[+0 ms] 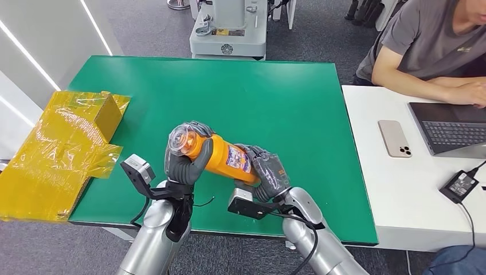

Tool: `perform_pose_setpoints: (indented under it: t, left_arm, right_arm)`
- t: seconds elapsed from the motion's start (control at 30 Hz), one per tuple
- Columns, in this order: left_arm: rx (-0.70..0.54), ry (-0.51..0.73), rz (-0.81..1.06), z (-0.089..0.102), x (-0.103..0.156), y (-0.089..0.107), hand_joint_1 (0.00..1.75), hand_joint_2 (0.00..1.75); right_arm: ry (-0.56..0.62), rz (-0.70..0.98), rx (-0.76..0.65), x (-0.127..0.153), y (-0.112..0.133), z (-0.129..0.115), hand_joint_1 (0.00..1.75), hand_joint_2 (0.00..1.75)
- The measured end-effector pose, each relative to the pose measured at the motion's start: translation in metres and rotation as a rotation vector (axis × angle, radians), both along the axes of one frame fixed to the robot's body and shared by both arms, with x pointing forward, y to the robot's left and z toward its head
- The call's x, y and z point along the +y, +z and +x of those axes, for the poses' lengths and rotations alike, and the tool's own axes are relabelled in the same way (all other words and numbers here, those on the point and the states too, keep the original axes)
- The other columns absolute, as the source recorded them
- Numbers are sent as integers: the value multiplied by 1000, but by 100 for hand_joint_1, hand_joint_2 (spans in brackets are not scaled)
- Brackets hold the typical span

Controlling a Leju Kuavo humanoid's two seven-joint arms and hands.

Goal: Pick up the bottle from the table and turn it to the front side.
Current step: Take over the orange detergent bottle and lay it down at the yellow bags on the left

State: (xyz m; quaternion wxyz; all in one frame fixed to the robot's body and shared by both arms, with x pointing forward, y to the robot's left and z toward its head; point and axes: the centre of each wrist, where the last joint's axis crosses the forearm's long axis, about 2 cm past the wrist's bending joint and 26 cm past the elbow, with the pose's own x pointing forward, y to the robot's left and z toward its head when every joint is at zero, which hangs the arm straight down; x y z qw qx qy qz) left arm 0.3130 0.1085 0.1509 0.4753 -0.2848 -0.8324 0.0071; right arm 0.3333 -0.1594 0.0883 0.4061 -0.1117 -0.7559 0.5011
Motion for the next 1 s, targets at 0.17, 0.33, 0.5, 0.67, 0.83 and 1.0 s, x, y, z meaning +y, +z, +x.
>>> perform_pose_setpoints:
  t: [0.17,0.33,0.5,0.67,0.83,1.0]
  left_arm:
    - [7,4,-6,0,0,0,175,175]
    - [14,8,-16,0,0,0,175,175]
    - [26,17,-22,0,1,-1,175,175]
    - [31,23,-25,0,1,-1,175,175]
    - [35,39,-29,0,2,-1,175,175]
    - [36,49,-29,2,3,0,175,175]
  right_arm:
    - [-2,3,-3,0,0,-1,175,175]
    - [-10,16,-16,0,0,-2,31,175]
    - [-20,76,-41,2,3,-4,0,175]
    - [-26,119,-52,4,8,-4,0,175]
    - [-67,197,-61,8,12,-8,0,175]
    - [-99,269,-96,11,19,-12,0,175]
